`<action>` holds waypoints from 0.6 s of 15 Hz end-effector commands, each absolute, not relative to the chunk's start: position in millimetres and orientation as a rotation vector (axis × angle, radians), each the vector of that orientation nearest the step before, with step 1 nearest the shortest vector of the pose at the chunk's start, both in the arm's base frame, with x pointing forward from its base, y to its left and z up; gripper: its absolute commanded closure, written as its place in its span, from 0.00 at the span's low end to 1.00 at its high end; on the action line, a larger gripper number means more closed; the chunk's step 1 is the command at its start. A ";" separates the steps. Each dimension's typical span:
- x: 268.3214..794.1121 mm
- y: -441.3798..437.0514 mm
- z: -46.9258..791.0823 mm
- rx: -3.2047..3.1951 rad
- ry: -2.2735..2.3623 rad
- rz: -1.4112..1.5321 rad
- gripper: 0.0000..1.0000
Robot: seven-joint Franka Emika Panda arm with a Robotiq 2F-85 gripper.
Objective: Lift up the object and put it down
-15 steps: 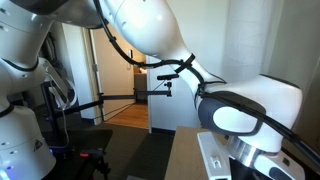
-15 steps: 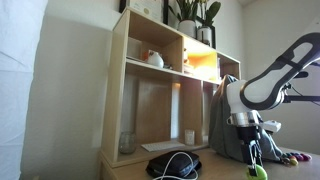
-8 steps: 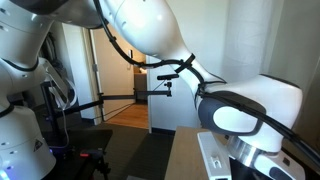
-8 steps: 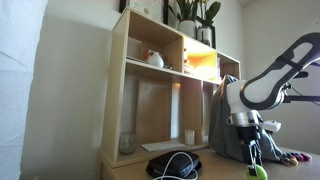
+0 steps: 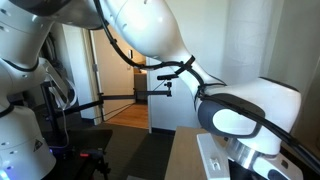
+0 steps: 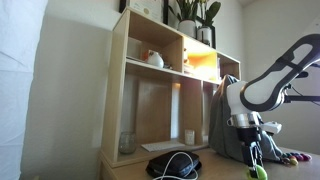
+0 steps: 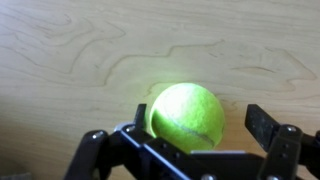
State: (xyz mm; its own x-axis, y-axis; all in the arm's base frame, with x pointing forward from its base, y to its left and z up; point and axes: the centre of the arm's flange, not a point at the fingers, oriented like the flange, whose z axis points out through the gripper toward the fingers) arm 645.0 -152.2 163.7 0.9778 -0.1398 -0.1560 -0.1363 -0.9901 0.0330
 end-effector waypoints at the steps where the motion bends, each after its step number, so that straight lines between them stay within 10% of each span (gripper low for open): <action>1: 644.9 -153.2 161.5 3.099 -0.216 -0.251 0.00; 9: 642.0 -152.7 153.1 3.101 -0.218 -0.272 0.00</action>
